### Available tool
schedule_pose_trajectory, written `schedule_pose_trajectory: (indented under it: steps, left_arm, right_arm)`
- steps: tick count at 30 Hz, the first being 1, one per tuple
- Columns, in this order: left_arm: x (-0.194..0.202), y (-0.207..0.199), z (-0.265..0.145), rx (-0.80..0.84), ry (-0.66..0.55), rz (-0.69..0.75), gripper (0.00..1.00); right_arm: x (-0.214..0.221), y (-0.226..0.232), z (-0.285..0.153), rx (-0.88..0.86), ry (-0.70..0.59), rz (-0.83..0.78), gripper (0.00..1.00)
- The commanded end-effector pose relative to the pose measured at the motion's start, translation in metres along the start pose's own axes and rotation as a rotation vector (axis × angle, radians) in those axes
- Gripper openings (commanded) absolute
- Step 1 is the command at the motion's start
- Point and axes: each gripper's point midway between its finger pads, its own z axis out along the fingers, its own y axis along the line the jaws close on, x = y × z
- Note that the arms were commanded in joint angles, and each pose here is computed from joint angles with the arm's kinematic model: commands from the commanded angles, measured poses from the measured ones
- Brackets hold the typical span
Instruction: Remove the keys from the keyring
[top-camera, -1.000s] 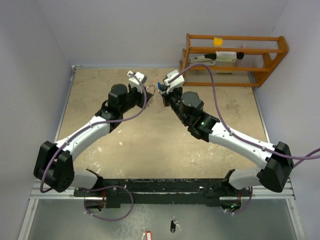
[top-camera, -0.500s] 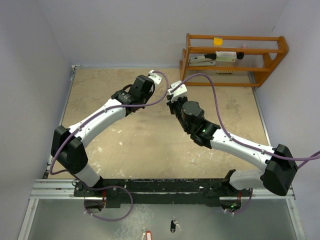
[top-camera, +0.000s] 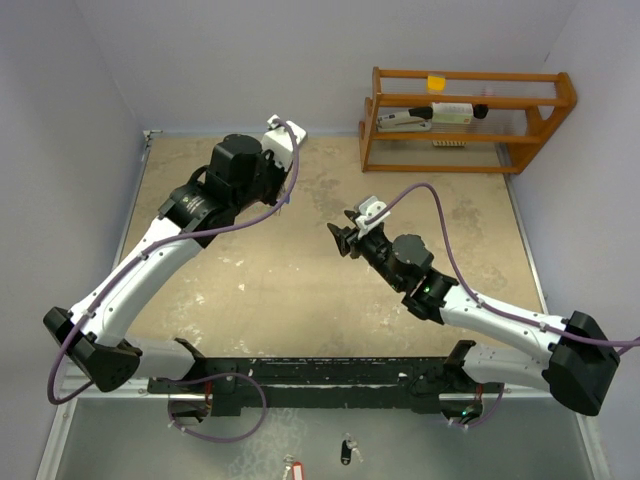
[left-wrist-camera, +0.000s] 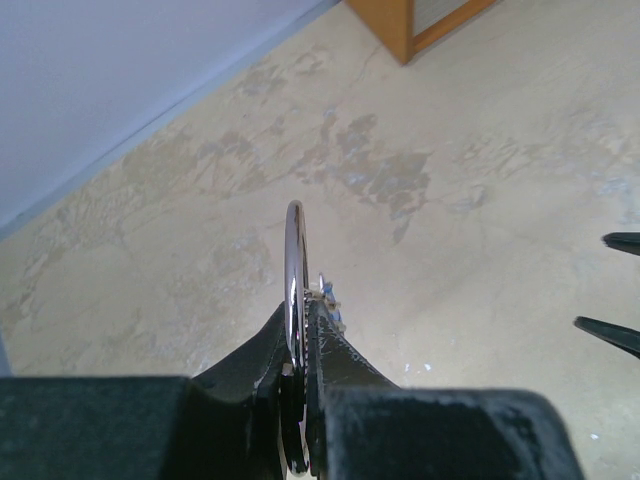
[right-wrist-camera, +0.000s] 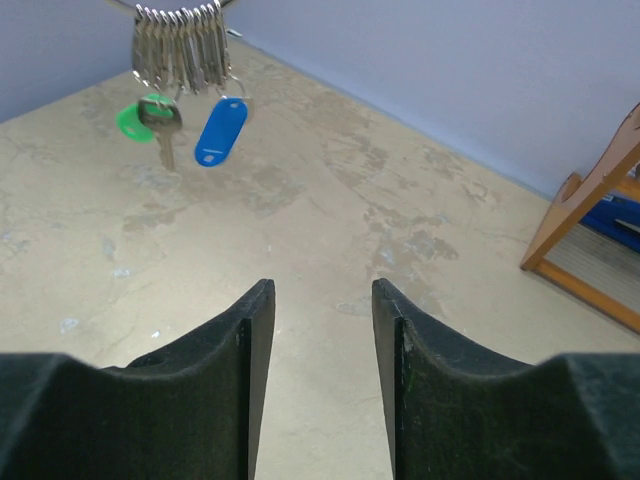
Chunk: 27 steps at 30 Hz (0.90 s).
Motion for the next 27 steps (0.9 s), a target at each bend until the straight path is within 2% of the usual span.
schedule_pose_trajectory:
  steps: [1, 5, 9, 27]
  left_arm:
    - [-0.042, -0.021, -0.028, 0.145, -0.15, -0.035, 0.0]
    - [-0.051, -0.028, -0.042, 0.199, -0.194, -0.062, 0.0]
    - [-0.058, -0.036, -0.052, 0.252, -0.221, -0.081, 0.0]
    - [-0.071, -0.051, -0.071, 0.352, -0.267, -0.142, 0.0]
  right_arm:
    - [-0.046, 0.005, -0.006, -0.045, -0.185, 0.059, 0.52]
    - [-0.055, 0.009, -0.005, -0.071, -0.221, 0.048, 0.6]
    - [-0.064, 0.013, -0.005, -0.093, -0.255, 0.056, 0.63]
    - [-0.078, 0.023, 0.009, -0.13, -0.303, 0.06, 0.63]
